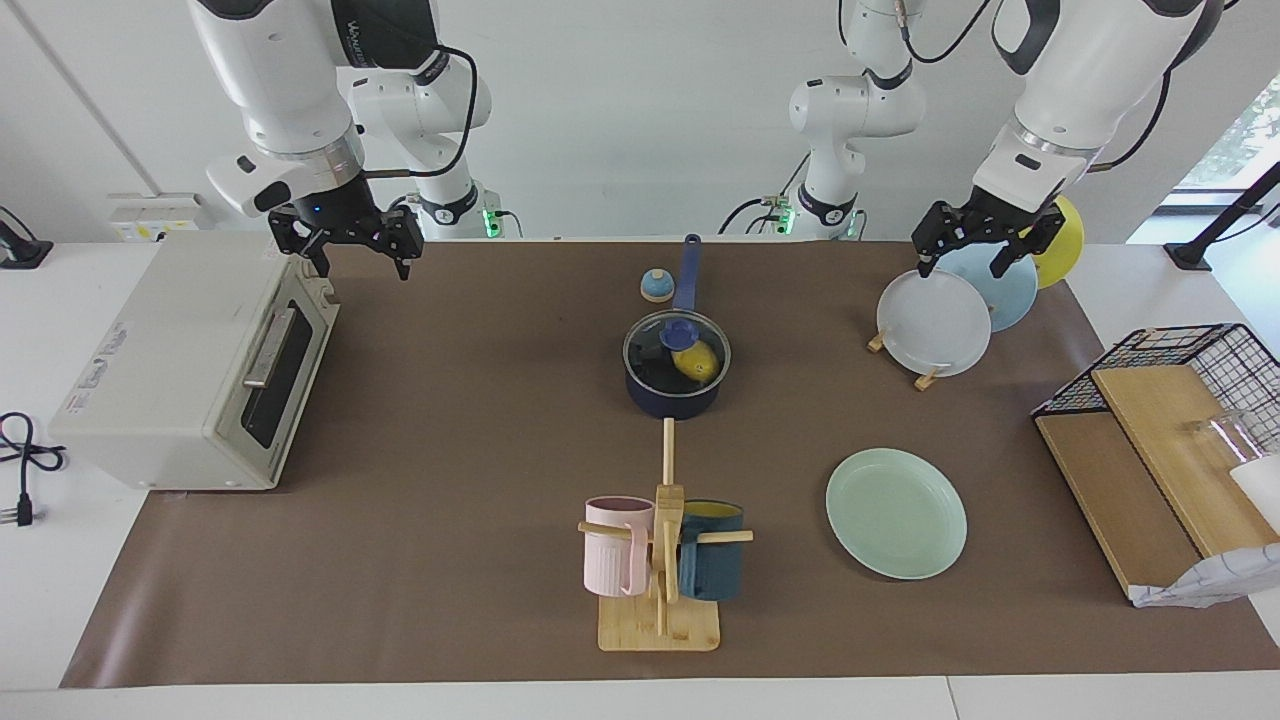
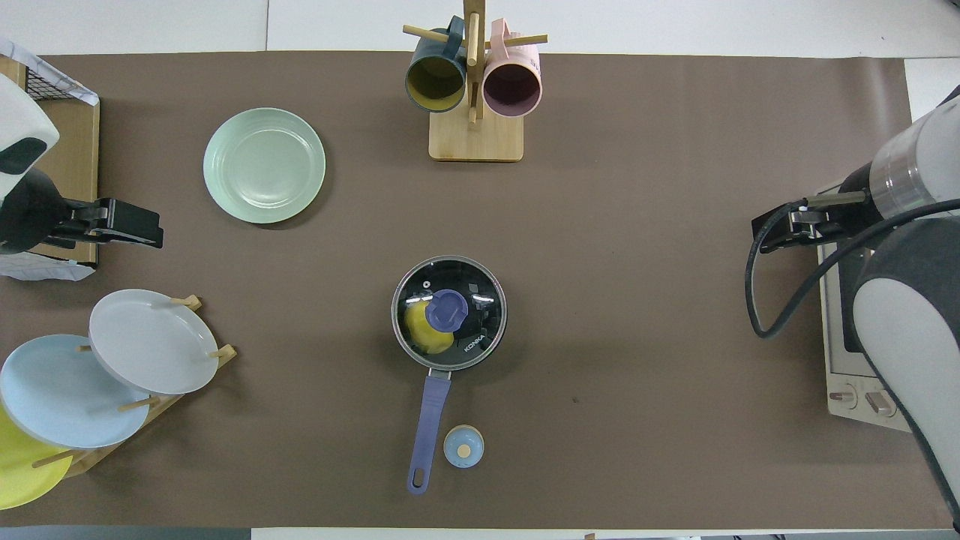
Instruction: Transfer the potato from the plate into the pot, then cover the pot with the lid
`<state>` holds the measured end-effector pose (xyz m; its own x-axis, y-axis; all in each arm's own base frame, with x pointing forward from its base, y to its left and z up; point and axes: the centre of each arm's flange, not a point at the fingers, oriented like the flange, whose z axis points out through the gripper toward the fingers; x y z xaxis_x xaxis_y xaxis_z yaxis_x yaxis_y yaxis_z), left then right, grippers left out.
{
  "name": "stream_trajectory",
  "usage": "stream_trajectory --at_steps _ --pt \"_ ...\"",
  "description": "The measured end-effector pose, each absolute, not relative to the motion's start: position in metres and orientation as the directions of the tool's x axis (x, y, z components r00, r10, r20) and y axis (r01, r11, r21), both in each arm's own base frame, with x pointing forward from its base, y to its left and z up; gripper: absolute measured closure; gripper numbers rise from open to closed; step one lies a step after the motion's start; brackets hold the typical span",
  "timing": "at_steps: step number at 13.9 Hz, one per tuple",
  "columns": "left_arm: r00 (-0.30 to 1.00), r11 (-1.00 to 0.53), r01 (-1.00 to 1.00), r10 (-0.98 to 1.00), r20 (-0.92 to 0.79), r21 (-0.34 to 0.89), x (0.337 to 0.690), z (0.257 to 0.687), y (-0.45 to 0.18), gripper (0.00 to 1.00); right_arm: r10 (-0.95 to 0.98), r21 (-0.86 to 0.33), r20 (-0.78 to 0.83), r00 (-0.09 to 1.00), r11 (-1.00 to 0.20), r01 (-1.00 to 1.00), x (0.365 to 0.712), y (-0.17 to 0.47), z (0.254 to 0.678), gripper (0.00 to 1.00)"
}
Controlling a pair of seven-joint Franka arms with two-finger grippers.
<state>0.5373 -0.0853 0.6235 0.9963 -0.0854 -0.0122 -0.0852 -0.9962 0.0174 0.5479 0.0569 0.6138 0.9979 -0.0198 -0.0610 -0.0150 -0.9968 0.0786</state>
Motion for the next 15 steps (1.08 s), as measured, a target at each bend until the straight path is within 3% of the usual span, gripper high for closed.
stream_trajectory --at_steps 15 --pt "0.996 -0.996 -0.085 -0.085 -0.013 0.017 0.537 0.623 -0.085 0.00 -0.038 0.076 -0.064 0.997 -0.997 -0.033 0.550 0.026 0.614 0.00"
